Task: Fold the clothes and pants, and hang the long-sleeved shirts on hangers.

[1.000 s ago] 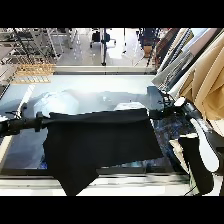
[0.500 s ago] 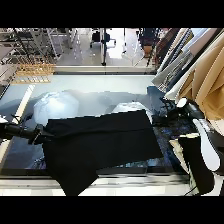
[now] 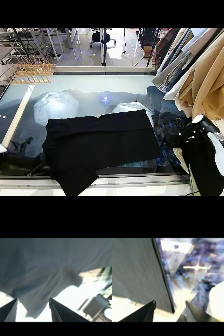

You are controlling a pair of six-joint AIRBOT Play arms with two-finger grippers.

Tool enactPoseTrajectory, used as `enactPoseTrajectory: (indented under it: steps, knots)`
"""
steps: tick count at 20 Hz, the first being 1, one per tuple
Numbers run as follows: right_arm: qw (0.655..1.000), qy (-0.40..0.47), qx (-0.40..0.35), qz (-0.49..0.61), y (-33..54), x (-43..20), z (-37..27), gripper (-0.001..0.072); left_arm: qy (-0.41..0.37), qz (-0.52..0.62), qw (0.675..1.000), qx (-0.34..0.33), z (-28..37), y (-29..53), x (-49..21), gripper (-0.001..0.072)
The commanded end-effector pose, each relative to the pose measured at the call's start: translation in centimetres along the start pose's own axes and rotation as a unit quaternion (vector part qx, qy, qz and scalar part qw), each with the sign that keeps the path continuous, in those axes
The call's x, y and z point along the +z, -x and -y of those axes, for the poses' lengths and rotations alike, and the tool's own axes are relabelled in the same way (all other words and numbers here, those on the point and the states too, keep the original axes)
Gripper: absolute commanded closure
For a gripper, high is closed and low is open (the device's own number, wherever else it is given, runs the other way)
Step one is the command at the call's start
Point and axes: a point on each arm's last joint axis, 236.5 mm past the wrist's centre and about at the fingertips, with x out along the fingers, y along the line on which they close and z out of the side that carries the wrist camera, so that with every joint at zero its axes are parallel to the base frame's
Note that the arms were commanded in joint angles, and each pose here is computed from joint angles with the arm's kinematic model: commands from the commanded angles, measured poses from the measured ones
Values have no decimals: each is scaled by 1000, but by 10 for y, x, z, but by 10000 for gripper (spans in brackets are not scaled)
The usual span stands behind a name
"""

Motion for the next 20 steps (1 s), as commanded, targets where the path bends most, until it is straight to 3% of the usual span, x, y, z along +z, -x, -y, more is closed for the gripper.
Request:
enactPoseTrajectory:
  steps: [1,7,16,20]
  knots:
    - [999,19,26,-21,-5,-22,3,287,21,-2,1000,22,-11,-15,-33,299]
    - [998,17,33,-41,-17,-25,9,287,12,-39,998,46,-3,-34,-52,283]
    - [996,25,55,-68,-22,-35,5,289,28,3,993,119,-24,-48,-36,284]
    - [996,25,60,-66,-22,-34,2,294,31,35,993,108,-19,-48,-20,288]
